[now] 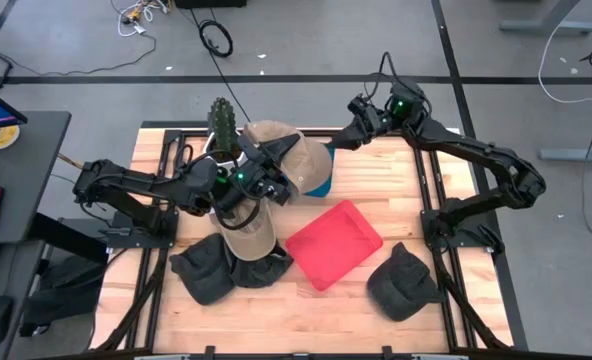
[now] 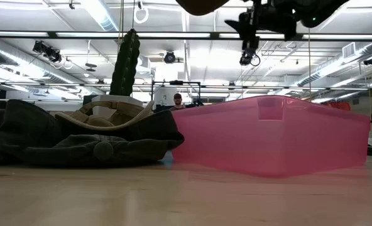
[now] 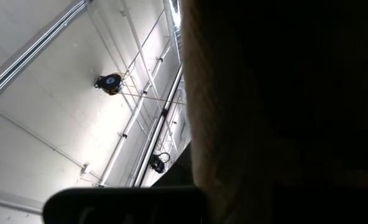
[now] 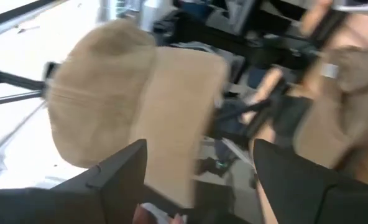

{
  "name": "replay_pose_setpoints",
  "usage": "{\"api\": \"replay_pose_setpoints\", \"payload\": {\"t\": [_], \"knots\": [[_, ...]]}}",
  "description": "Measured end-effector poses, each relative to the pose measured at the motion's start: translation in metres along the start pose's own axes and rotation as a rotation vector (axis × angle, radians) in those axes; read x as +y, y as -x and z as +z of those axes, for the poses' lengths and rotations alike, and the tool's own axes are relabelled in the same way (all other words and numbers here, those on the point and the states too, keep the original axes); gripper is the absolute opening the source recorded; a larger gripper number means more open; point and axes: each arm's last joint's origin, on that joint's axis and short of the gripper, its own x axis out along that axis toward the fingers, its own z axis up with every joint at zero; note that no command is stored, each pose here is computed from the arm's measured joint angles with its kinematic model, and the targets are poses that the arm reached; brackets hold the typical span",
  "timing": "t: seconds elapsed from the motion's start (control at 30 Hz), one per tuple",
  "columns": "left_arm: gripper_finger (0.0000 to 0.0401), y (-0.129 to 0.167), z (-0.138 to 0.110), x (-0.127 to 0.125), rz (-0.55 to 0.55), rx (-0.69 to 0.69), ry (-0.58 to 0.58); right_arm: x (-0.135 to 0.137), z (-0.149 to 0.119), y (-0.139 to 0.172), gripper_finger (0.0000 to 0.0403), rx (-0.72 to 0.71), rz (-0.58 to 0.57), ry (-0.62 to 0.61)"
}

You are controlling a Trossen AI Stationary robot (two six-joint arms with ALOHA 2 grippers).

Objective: Pick & Place hat
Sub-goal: Put the top brown cap into the blue bin

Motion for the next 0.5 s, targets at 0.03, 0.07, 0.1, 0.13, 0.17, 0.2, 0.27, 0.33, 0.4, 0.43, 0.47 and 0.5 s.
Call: {"api": "replay_pose_setpoints", "payload": {"t": [0.03,0.07,0.1,0.13,0.17,0.2,0.27,0.33,0.4,0.43,0.47,0.5], "knots": [[0.0005,0.0,0.0,0.0,0.0,0.0,0.0,0.001,0.001,-0.002,0.0296,0.001,0.02,0.002],[0.0005,0.0,0.0,0.0,0.0,0.0,0.0,0.003,0.002,-0.005,0.0295,0.002,0.04,0.002],[0.0005,0.0,0.0,0.0,0.0,0.0,0.0,0.004,0.002,-0.007,0.0294,0.004,0.055,-0.003],[0.0005,0.0,0.0,0.0,0.0,0.0,0.0,0.005,0.002,-0.01,0.0292,0.009,0.066,-0.008],[0.0005,0.0,0.0,0.0,0.0,0.0,0.0,0.005,0.001,-0.012,0.029,0.015,0.072,-0.015],[0.0005,-0.001,-0.001,0.0,0.001,0.002,-0.001,0.004,0.0,-0.014,0.0287,0.023,0.076,-0.017],[0.0005,-0.001,-0.001,0.0,0.001,0.005,-0.001,0.003,-0.002,-0.019,0.0285,0.039,0.076,-0.027],[0.0005,-0.002,-0.003,0.0,0.002,0.01,-0.003,0.002,-0.003,-0.023,0.0284,0.037,0.076,-0.028],[0.0005,-0.003,-0.004,-0.001,0.002,0.015,-0.004,0.002,-0.004,-0.025,0.0283,0.026,0.077,-0.022],[0.0005,-0.004,-0.004,-0.001,0.002,0.016,-0.005,0.003,-0.004,-0.025,0.0283,0.018,0.079,-0.017],[0.0005,-0.004,-0.005,-0.001,0.002,0.018,-0.006,0.003,-0.004,-0.026,0.0282,0.012,0.081,-0.012],[0.0005,-0.004,-0.005,-0.001,0.002,0.019,-0.006,0.004,-0.004,-0.026,0.028,0.002,0.084,-0.006]]}}
